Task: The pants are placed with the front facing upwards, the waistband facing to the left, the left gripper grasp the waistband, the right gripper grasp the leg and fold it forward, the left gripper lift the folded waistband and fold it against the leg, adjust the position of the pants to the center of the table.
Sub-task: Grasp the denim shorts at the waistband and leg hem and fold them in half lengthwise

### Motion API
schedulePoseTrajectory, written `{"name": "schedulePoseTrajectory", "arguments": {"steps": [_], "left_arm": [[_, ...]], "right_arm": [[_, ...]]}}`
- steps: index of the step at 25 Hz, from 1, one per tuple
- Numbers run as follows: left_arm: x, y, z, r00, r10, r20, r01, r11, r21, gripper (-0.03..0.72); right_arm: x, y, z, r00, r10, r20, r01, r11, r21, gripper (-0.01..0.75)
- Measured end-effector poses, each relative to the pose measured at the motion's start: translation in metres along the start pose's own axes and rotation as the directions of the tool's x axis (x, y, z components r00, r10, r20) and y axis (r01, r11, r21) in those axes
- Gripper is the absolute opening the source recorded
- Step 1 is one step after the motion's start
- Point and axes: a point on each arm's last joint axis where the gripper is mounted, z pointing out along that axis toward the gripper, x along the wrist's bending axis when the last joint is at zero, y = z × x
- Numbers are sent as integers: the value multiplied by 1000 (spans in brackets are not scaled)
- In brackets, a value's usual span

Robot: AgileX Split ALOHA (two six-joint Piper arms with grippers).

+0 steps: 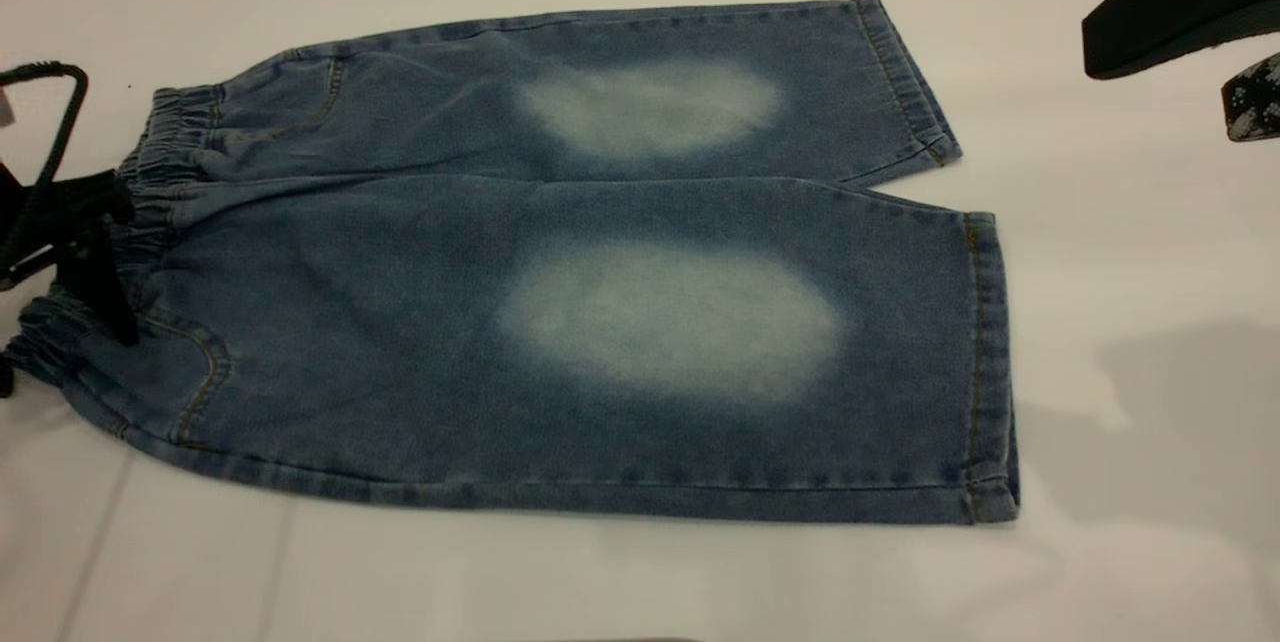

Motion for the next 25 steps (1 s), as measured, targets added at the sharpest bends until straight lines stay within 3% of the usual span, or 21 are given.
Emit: {"name": "schedulePoseTrajectory", "arguments": {"steps": [3,8,9,15,25], "left_arm": [[-1,1,1,1000,-5,4,5,1000,-1,440],[-4,1,0,1000,30,8,-30,1000,-6,132],[-6,1,0,999,51,11,-50,999,-8,107],[-35,4,-10,977,212,33,-212,977,-17,96],[-95,6,-30,910,409,71,-408,913,-23,96]], "right_arm": [[0,0,0,1000,2,0,-2,1000,0,568],[1,-5,1,999,22,-25,-21,999,38,568],[0,-9,3,999,40,-25,-39,998,57,568],[-24,-46,26,982,183,41,-187,957,221,568],[-51,-68,74,954,287,82,-297,886,355,568]]}}
